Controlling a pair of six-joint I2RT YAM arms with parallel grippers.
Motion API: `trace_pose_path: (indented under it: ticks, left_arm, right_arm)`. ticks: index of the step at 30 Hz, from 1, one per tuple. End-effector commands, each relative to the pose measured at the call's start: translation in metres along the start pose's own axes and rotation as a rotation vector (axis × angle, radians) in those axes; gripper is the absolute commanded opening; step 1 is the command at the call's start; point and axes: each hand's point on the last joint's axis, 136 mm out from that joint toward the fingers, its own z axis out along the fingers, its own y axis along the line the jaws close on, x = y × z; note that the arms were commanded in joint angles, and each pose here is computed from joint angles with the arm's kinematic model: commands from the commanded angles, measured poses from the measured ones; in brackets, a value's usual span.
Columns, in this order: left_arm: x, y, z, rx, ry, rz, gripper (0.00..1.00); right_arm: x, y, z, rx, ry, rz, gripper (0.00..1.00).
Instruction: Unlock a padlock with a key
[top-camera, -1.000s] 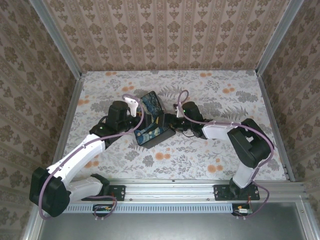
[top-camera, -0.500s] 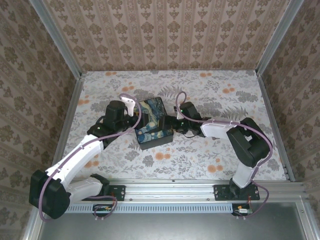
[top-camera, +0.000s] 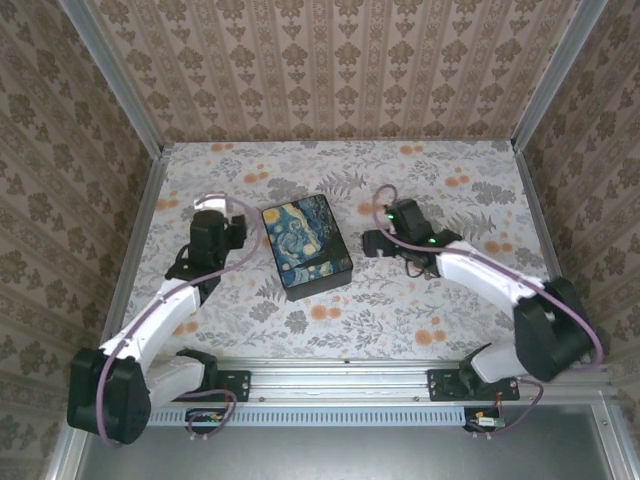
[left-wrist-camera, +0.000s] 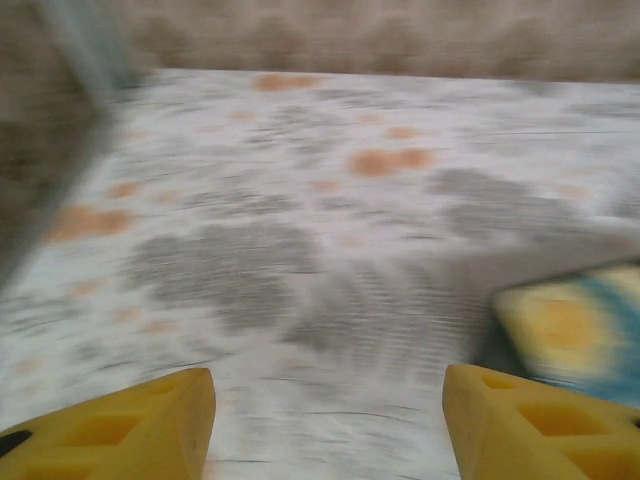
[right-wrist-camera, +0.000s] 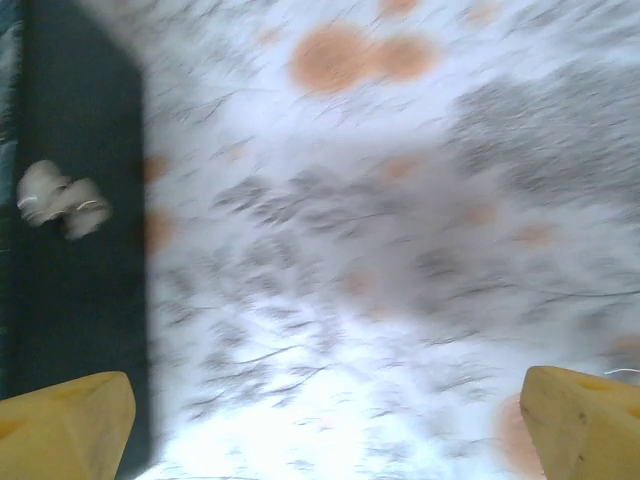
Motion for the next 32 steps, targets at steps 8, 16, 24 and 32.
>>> trace_pose_path:
  ticks: [8, 16, 24, 32]
  left_arm:
    - [0.029, 0.035, 0.061, -0.099, -0.079, 0.177, 0.42]
    - [0.049, 0.029, 0.082, 0.103, -0.089, 0.114, 1.0]
    - [0.048, 0.036, 0.08, 0.046, -0.098, 0.108, 1.0]
    - [0.048, 0.032, 0.081, 0.095, -0.092, 0.105, 1.0]
  right_arm:
    - [-0.024, -0.126, -0.027, 0.283, -0.484, -0.005, 1.0]
    - [-0.015, -0.144, 0.022, 0.242, -0.522, 0.003, 1.0]
    - [-0.018, -0.153, 0.033, 0.219, -0.475, 0.044, 1.0]
    - [-0.017, -0.153, 0.033, 0.218, -0.467, 0.042, 1.0]
